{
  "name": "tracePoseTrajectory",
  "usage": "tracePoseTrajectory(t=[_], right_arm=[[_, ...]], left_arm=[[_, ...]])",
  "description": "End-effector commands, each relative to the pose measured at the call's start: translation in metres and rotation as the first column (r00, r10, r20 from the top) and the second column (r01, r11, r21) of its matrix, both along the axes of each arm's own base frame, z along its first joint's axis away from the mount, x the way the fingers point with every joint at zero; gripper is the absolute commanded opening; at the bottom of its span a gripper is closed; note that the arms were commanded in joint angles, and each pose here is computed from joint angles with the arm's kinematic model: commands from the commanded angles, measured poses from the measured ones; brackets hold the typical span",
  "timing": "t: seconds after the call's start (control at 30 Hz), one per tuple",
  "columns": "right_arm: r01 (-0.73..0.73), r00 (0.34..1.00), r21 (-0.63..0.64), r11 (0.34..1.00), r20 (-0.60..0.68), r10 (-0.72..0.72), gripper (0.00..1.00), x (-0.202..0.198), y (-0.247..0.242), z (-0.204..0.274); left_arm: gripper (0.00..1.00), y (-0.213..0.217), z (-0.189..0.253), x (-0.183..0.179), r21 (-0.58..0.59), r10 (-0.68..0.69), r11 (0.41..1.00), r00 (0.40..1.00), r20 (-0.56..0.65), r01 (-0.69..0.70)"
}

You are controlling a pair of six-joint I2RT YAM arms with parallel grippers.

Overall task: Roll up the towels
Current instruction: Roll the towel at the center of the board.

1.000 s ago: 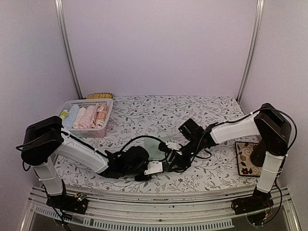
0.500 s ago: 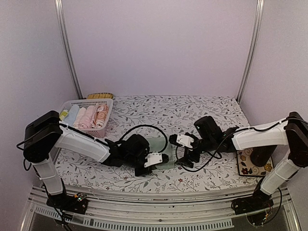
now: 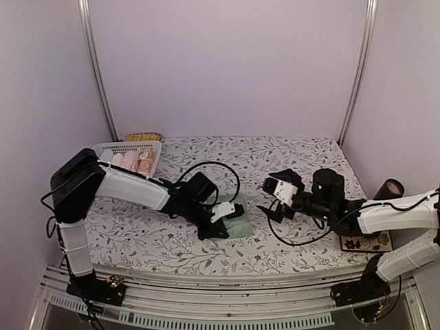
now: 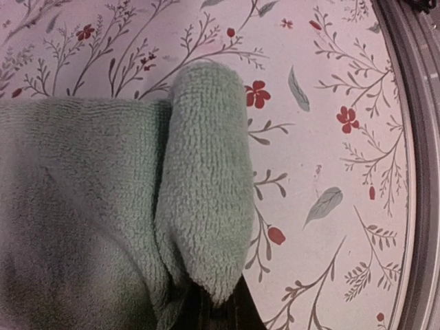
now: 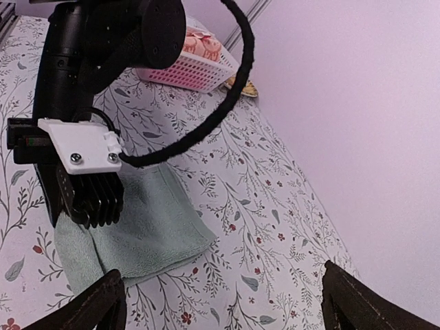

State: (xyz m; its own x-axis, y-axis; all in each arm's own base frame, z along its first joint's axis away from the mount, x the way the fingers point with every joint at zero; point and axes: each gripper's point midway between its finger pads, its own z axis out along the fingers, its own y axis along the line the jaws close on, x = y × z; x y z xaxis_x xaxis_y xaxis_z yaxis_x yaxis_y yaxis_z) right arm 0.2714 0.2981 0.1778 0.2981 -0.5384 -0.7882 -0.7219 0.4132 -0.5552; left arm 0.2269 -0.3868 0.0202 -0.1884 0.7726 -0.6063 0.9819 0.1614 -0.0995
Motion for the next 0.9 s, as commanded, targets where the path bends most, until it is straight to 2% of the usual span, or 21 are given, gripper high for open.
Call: tracePoseTrajectory(t=[0.0,0.2,0.3,0.47,0.57,0.67,0.87], right_arm=[[0.071,0.979,0.155,0.985,0.18,-0.098,0.99,0.008,-0.014,0.055],[0.121,0.957,0.202,0.972,0.236,-0.169,0.99,0.016,-0.023,0.075],[0.074,0.964,0.187,0.98,0.237,-0.118,0.99,0.01,-0.018,0.071],[-0.096,0.953,-0.017,0.995,0.288,0.097,0.98,-0.021,0.006,0.028],[-0.172,0.916,-0.205,0.964,0.327,0.233,0.97,-0.04,0.017,-0.009],[-0.246,0.893,-0.28,0.928,0.307,0.329,0.95,-0.055,0.026,-0.031],[-0.24,0.919,-0.424,0.873,0.192,0.346,0.91,-0.047,0.034,-0.078]], left_arm=[[0.0,0.02,-0.047,-0.014,0.142,0.052,0.99,0.977,-0.209,-0.022],[0.0,0.02,-0.043,-0.008,0.081,0.064,0.996,0.95,-0.305,-0.041],[0.0,0.02,-0.034,-0.001,0.047,0.085,0.996,0.938,-0.337,-0.073],[0.0,0.019,-0.029,0.01,0.029,0.128,0.991,0.893,-0.431,-0.128],[0.0,0.021,-0.032,0.021,0.053,0.187,0.981,0.846,-0.499,-0.186],[0.0,0.024,-0.038,0.03,0.088,0.238,0.97,0.809,-0.537,-0.226],[0.0,0.024,-0.039,0.036,0.111,0.259,0.965,0.786,-0.56,-0.239]])
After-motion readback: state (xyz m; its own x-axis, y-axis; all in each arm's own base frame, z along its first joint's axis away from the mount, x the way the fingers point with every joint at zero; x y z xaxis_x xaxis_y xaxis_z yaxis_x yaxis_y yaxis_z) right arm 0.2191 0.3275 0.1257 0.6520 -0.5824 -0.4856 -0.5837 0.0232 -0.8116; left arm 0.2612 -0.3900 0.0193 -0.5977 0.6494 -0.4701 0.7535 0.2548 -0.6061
